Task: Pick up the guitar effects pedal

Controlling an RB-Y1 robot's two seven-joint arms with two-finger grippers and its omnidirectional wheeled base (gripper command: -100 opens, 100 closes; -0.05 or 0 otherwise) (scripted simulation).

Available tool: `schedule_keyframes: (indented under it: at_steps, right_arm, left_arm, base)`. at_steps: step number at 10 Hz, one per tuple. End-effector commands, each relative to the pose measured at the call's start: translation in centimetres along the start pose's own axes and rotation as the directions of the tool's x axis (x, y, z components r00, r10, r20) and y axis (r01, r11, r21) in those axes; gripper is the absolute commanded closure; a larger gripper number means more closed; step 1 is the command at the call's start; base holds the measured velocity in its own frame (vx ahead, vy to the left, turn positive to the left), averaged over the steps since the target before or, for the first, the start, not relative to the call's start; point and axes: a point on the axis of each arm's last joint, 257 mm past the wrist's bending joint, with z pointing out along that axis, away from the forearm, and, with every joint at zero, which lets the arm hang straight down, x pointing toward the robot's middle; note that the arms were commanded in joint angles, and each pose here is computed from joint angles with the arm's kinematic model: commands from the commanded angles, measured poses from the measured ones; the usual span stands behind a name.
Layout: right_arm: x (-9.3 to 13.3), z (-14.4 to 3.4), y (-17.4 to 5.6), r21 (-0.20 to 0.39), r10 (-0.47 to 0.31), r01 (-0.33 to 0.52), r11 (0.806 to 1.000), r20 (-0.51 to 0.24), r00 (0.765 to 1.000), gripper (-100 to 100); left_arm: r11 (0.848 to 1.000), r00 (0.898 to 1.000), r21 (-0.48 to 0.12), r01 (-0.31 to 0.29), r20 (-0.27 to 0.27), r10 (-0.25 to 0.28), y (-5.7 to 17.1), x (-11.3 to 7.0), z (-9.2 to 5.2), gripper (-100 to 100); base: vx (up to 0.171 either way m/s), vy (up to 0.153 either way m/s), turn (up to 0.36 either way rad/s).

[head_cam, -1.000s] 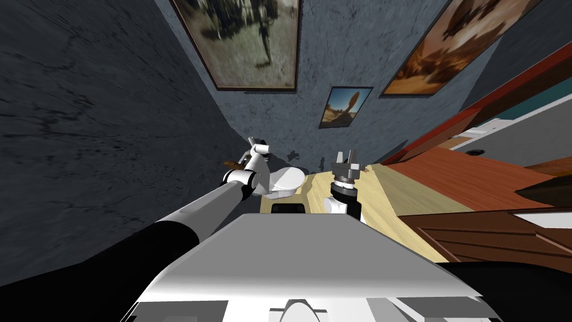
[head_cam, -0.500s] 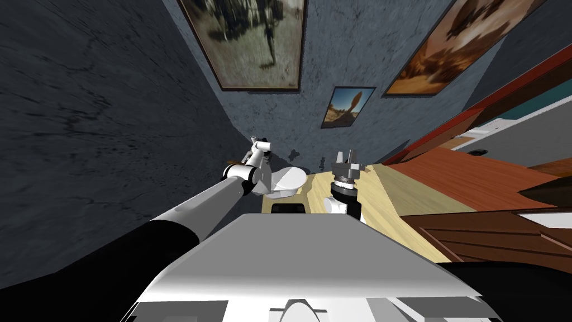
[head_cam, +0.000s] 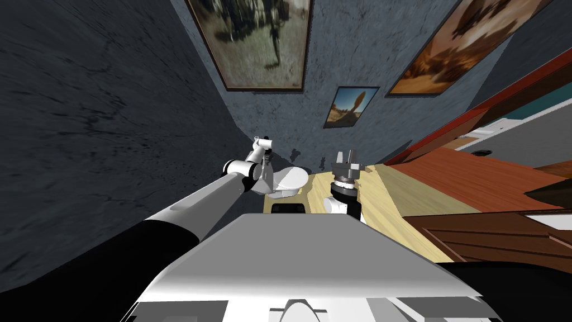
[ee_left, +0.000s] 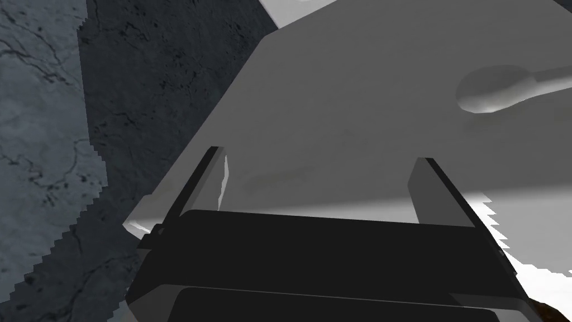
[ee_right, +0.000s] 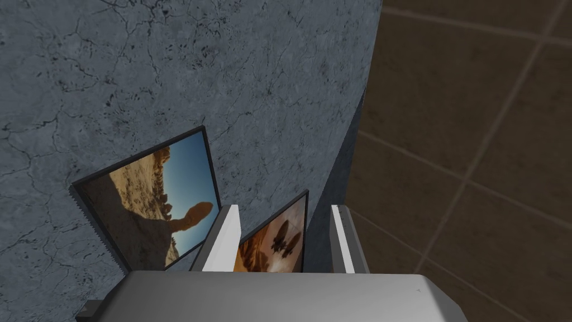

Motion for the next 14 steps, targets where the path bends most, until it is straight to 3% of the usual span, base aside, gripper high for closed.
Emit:
schedule_keyframes:
  at_steps: [1, 2, 3, 6, 8, 14]
  right_arm:
    - [0.0, 0.0, 0.0, 0.0, 0.0, 0.0, 1.0, 0.0, 1.0, 0]
    - [0.0, 0.0, 0.0, 0.0, 0.0, 0.0, 1.0, 0.0, 1.0, 0]
    - [0.0, 0.0, 0.0, 0.0, 0.0, 0.0, 1.0, 0.0, 1.0, 0]
    - [0.0, 0.0, 0.0, 0.0, 0.0, 0.0, 1.0, 0.0, 1.0, 0]
    - [0.0, 0.0, 0.0, 0.0, 0.0, 0.0, 1.0, 0.0, 1.0, 0]
    - [0.0, 0.0, 0.0, 0.0, 0.0, 0.0, 1.0, 0.0, 1.0, 0]
  left_arm:
    - [0.999, 1.0, -0.038, -0.001, -0.008, 0.001, 0.7, 0.3, 0.0, -100]
    - [0.999, 1.0, -0.038, -0.001, -0.008, 0.001, 0.7, 0.3, 0.0, -100]
    - [0.997, 1.0, -0.082, -0.004, -0.017, 0.003, 1.5, 0.7, -0.5, -100]
    - [0.993, 1.0, -0.121, -0.008, -0.023, 0.005, 2.1, 1.2, -1.1, -100]
    - [0.983, 0.999, -0.183, -0.014, -0.031, 0.008, 3.2, 1.8, -2.0, -100]
    - [0.973, 0.999, -0.228, -0.018, -0.032, 0.011, 3.9, 2.2, -3.1, -100]
  base:
    - [0.0, 0.065, 0.004]
    - [0.0, 0.031, -0.002]
    - [-0.001, 0.05, 0.021]
    - [0.006, 0.062, 0.008]
    - [0.015, 0.084, 0.017]
    - [0.032, 0.056, 0.004]
